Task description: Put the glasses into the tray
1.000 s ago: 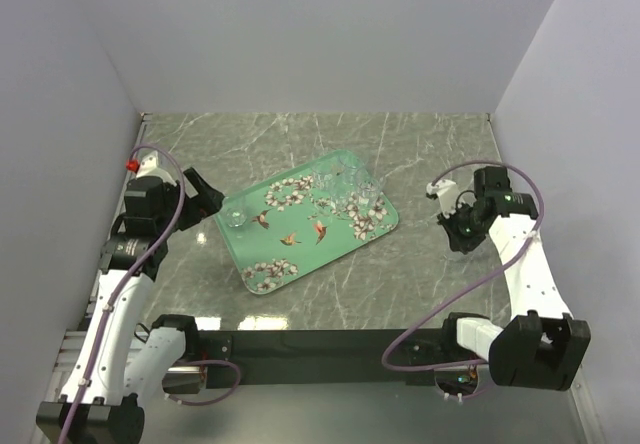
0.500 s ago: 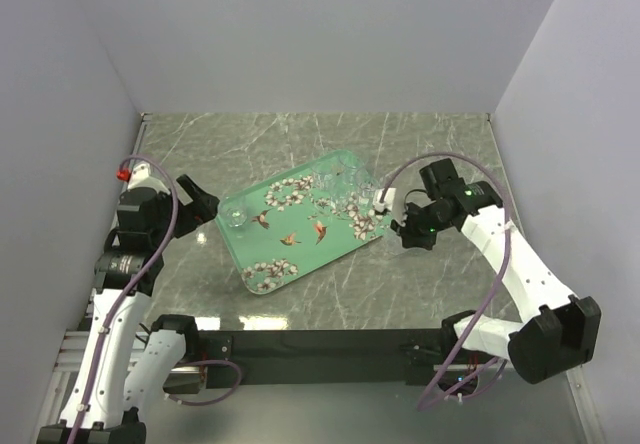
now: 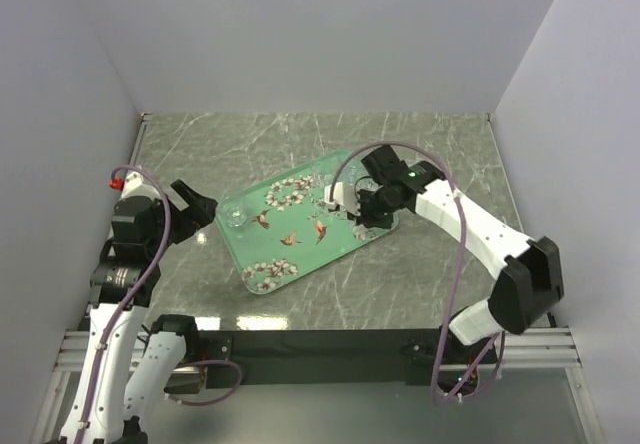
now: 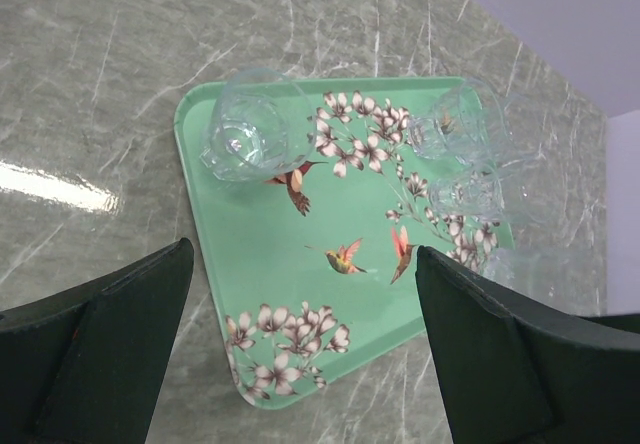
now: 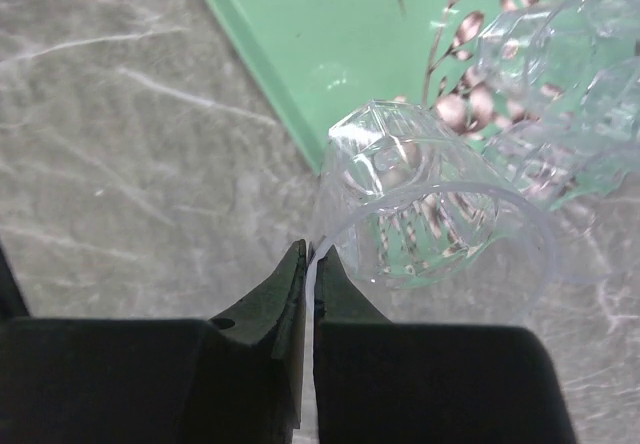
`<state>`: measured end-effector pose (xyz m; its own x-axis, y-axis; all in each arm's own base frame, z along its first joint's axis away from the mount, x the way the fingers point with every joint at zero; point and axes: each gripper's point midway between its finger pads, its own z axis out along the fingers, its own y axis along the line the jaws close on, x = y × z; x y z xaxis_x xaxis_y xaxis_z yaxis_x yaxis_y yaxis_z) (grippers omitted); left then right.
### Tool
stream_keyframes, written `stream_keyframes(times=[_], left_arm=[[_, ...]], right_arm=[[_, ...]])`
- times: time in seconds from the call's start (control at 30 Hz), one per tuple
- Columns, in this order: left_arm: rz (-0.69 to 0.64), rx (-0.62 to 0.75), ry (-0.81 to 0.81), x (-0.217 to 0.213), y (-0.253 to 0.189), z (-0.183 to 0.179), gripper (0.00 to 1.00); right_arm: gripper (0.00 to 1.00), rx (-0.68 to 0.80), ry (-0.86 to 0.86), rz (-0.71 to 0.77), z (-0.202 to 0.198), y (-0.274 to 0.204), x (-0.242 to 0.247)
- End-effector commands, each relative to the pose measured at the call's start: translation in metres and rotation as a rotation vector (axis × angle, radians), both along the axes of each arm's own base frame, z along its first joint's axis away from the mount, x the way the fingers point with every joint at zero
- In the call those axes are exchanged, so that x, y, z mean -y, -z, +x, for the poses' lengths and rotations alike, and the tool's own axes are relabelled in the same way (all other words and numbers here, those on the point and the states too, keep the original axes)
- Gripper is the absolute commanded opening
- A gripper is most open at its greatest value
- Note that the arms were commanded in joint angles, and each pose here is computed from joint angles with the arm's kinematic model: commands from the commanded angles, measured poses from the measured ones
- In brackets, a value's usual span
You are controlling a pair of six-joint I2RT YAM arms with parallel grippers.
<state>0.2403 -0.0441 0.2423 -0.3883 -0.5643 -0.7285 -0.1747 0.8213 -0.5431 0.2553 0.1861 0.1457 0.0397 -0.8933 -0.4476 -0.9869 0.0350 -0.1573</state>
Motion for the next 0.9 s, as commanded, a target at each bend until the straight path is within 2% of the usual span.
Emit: stream_keyframes(times=[0.0,0.23,0.53,0.87], left_arm=[[-0.027,0.014,-0.018,-0.001,-0.005,-0.003,0.99],[-0.031,0.025,-0.037,-0.003,-0.012,-0.008,0.99],[-0.032,0.034,-0.035,-0.003,-0.017,-0.004,1.0],[-0.033,0.031,-0.037,-0.003,-0.017,-0.003,0.99]], right_arm=[[0.0,0.119,0.039,0.019,0.037,-0.016,-0.021],[0.0,0.096,0.095,-0.049,0.058,0.009,-0.026],[0.04,0.076,0.129,-0.091,0.066,0.034,-0.028],[0.14,0.049,0.133,-0.121,0.063,0.049,-0.028]])
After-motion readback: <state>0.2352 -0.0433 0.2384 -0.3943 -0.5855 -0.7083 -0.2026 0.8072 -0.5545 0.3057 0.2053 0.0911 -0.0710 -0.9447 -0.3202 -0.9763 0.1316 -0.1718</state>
